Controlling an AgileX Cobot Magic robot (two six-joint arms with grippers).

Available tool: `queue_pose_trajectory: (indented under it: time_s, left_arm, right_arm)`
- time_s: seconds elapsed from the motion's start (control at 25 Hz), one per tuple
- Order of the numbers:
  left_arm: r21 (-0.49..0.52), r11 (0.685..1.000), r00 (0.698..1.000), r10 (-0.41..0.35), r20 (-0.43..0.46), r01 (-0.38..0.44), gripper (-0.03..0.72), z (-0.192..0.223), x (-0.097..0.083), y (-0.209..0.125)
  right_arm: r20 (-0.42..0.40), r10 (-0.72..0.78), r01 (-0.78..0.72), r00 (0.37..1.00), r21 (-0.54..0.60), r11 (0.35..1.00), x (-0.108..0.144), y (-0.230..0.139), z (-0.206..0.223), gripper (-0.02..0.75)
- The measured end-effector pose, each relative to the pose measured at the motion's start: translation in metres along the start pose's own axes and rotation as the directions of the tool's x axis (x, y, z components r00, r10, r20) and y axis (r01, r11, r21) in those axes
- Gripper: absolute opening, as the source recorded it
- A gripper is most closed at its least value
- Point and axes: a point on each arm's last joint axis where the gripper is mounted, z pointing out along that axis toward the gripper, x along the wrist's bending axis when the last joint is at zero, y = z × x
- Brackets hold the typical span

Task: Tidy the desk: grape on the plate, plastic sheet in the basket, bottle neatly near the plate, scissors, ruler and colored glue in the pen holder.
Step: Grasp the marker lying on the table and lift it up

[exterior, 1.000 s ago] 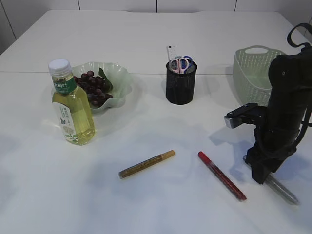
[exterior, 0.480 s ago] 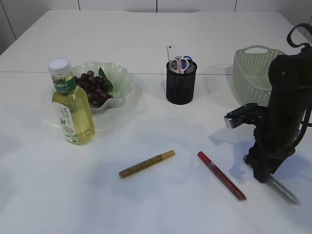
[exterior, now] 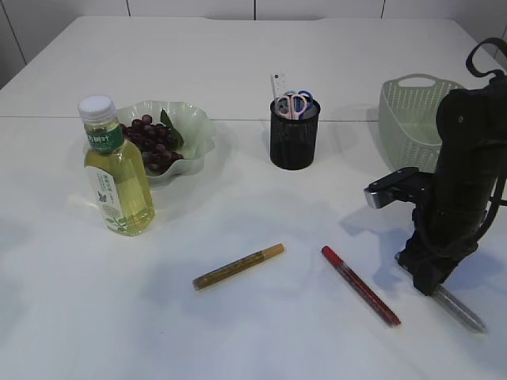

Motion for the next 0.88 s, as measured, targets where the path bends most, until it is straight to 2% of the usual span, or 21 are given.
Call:
queue_pose_trajectory:
  time_s: [0.4,0.64,0.88]
  left_arm:
    - [-0.002,1.0,1.0,0.0,0.0,0.0,0.434,0.0,0.0,0.0002]
    - [-0.003,1.0,1.0,0.0,0.0,0.0,0.434,0.0,0.0,0.0003]
    - [-0.003,1.0,1.0,0.001,-0.001,-0.001,0.434,0.0,0.0001,0.0003]
  right_arm:
    - [0.002,0.0,0.0,1.0,-0.003,1.0,-0.0003,0.0005,0.0007,0.267]
    - [0.002,0.006,-0.006,1.0,-0.004,1.0,-0.0005,0.001,0.0008,0.217]
    - [0.002,0.03,-0.03,1.0,-0.004,1.0,-0.0005,0.001,0.0008,0.208]
